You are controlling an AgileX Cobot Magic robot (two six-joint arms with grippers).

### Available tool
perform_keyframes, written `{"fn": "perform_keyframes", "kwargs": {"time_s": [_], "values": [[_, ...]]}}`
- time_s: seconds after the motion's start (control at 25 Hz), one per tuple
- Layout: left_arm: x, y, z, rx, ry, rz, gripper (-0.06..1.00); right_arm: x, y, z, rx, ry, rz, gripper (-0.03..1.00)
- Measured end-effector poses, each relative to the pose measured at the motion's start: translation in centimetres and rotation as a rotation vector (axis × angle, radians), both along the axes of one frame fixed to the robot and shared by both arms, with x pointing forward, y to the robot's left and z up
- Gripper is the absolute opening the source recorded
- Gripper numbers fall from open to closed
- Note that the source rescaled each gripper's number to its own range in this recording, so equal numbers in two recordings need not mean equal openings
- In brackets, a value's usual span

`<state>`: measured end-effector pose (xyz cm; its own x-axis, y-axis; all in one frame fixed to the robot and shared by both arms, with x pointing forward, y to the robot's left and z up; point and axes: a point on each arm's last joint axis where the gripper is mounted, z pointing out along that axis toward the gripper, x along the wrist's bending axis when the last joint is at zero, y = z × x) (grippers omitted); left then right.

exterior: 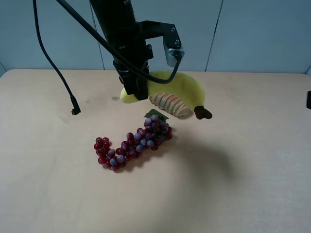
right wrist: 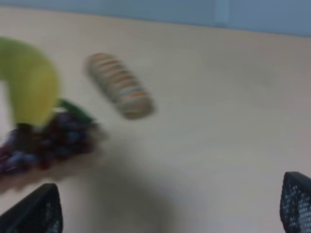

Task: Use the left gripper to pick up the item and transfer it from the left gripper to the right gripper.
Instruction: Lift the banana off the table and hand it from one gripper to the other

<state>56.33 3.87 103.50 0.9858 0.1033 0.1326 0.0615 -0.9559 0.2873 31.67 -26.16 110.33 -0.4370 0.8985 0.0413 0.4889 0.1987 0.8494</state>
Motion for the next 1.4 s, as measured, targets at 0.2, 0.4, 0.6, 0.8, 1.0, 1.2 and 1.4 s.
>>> {"fn": "perform_keyframes", "kwargs": {"time_s": [0.2,0.4,0.6,0.8,1.0,1.2,1.4], "values": [[0.1,0.0,0.0,-0.004,-0.006,0.001,0.0,2.9,3.2,-0.7,-0.036,0.012,0.253,1.0],[0.1,0.0,0.0,-0.004,-0.006,0.001,0.0,4.7,6.6,-1.6,-0.065,-0.027,0.41,1.0],[0.0,-0.2,0.1,-0.028,-0.001,0.004,0.0,6.6,9.5,-2.5,-0.081,-0.043,0.458,1.0],[0.0,-0.3,0.1,-0.037,-0.003,-0.006,0.0,9.3,11.4,-3.1,-0.094,-0.041,0.432,1.0],[-0.1,-0.4,0.1,-0.049,0.006,-0.003,0.0,11.0,12.6,-4.9,-0.14,0.005,0.427,1.0],[-0.1,-0.5,0.1,-0.052,0.007,-0.003,0.0,12.2,13.1,-6.3,-0.178,0.006,0.416,1.0],[-0.1,-0.5,0.1,-0.056,0.008,-0.003,0.0,12.9,13.5,-7.2,-0.2,0.011,0.411,1.0]]}}
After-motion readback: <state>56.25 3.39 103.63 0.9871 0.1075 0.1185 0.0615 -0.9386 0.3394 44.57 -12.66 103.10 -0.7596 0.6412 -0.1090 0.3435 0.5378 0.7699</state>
